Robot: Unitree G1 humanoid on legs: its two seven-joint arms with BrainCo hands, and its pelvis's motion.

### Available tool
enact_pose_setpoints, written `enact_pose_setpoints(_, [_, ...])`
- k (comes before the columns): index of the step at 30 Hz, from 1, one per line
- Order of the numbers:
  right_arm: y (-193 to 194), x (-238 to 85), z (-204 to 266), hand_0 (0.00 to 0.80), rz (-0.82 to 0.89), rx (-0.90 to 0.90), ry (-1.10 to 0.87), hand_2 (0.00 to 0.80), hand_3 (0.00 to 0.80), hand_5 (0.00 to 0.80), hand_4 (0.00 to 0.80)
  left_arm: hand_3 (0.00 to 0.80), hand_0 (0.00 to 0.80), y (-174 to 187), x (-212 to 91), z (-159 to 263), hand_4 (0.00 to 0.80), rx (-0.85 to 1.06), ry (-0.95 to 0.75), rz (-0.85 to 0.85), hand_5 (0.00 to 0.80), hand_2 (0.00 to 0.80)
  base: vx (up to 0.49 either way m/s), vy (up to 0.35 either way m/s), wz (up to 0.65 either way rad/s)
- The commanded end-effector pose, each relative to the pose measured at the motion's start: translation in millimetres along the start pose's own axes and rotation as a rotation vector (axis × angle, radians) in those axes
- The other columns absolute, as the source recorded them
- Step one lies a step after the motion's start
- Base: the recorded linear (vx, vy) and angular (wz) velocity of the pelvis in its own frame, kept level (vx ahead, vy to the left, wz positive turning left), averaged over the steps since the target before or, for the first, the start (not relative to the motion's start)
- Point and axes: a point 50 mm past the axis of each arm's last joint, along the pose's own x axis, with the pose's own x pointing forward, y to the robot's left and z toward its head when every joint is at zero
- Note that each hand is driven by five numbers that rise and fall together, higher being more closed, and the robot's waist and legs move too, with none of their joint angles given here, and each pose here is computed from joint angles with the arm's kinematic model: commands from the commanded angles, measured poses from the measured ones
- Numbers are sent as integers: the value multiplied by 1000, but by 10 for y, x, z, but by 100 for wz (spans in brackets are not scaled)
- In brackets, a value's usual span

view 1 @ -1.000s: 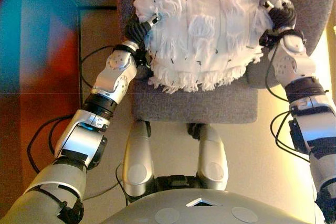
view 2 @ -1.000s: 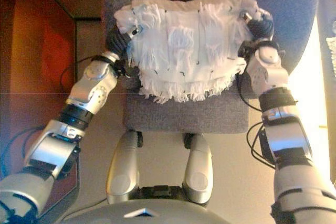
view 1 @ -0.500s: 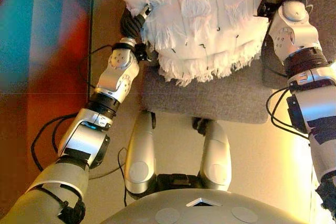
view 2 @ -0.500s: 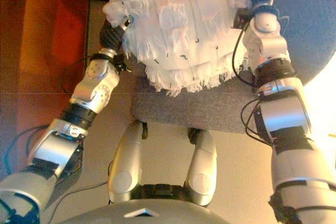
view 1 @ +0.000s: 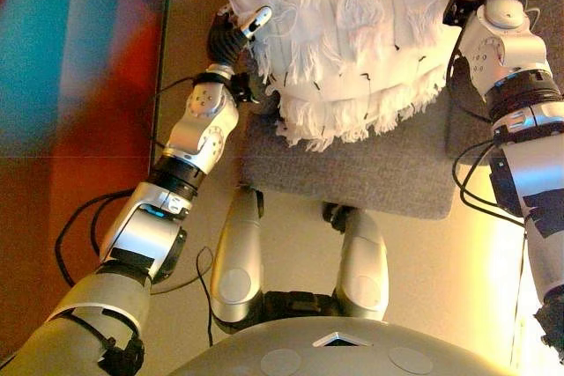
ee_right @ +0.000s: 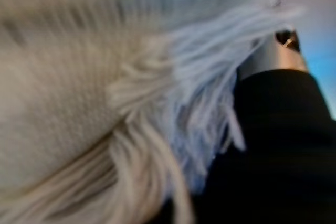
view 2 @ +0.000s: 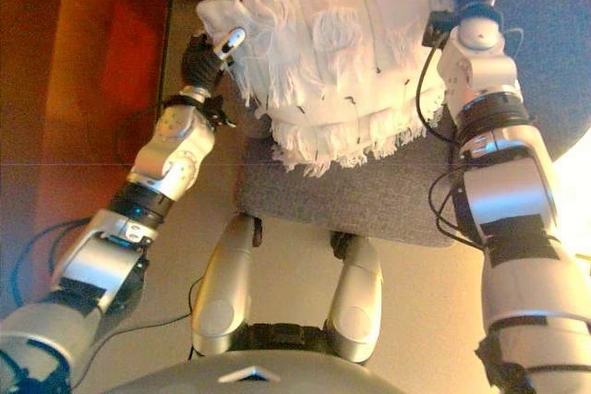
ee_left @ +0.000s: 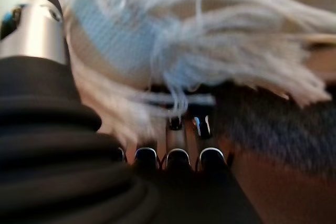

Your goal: Pick up the cushion and take it to the sofa

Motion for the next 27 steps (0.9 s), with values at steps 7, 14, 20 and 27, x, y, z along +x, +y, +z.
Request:
enact_pose_setpoints(7, [-462, -29, 53, 0, -155, 206, -76, 0, 0, 0, 0, 0, 0, 441, -55, 503, 0, -48, -242, 134, 0, 0, 51, -10, -3])
enact_pose_setpoints(14, [-870, -125, -79, 0, -181, 244, -80, 0, 0, 0, 0, 0, 0, 854, -220, 458, 0, -7, -254, 271, 0, 0, 123, -14, 5])
enact_pose_setpoints(20, [-1119, -263, -169, 0, -235, 283, -132, 0, 0, 0, 0, 0, 0, 993, -416, 274, 0, 39, -191, 260, 0, 0, 197, -4, 0])
enact_pose_setpoints(27, [-1295, -422, -370, 0, -226, 307, -98, 0, 0, 0, 0, 0, 0, 948, -643, -29, 0, -54, -94, 175, 0, 0, 175, 9, 4])
